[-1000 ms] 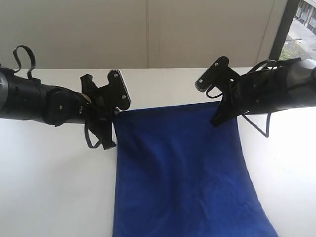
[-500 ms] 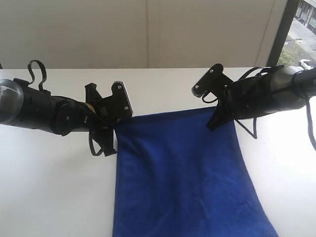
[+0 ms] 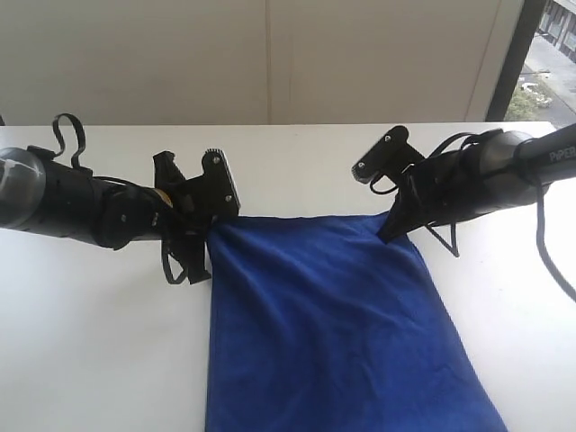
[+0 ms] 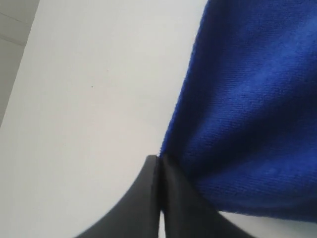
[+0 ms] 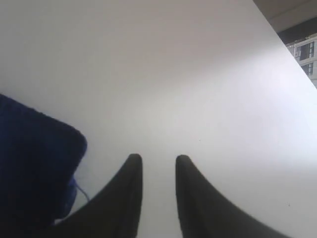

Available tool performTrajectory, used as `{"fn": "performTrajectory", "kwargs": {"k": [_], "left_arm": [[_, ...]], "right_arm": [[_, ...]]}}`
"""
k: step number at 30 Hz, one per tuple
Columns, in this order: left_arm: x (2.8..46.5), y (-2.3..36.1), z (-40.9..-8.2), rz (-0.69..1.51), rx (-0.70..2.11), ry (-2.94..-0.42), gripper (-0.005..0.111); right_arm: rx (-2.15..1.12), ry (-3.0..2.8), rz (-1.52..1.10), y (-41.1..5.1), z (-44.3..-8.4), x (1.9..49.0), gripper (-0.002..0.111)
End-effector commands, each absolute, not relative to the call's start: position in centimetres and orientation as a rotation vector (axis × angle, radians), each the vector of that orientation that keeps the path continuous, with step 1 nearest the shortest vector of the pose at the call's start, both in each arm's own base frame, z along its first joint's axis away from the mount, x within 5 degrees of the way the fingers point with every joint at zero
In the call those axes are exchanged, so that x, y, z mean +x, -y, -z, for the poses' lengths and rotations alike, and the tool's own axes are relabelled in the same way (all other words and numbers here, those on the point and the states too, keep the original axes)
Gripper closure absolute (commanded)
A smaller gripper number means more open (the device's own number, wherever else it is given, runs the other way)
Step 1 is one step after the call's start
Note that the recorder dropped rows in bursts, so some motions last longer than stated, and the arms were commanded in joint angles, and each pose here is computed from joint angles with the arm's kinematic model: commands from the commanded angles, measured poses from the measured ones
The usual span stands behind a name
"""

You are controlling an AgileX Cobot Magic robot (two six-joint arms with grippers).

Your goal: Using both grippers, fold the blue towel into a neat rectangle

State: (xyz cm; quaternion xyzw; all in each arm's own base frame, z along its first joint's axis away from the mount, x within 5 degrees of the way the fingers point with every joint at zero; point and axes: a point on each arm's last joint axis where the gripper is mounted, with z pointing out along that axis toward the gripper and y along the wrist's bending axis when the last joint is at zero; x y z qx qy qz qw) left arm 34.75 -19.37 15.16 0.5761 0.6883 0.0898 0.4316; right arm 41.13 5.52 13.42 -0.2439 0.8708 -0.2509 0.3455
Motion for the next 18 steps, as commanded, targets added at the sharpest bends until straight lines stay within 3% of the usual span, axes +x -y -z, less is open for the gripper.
{"fn": "performTrajectory", "kwargs": {"k": [1,10,13,18], "left_arm": [[34.7,19.1,-15.0,-0.224,1.438,-1.730,0.094],[34.8,19.2,-15.1,-0.239,1.436,-1.703,0.047],[34.9,19.2,-15.6,-0.263,1.431,-1.667,0.040],[34.9,18.8,-17.9,-0.312,1.381,-1.633,0.038]], "right_arm": [[-0.595,-2.262,0.694,-4.9,-13.5,41.3,0.071],[-0.527,-2.247,0.701,-4.6,-14.6,41.2,0.070],[-0.546,-2.217,0.600,-5.3,-15.9,41.1,0.070],[-0.519,-2.147,0.551,-5.5,-19.2,40.7,0.070]]}}
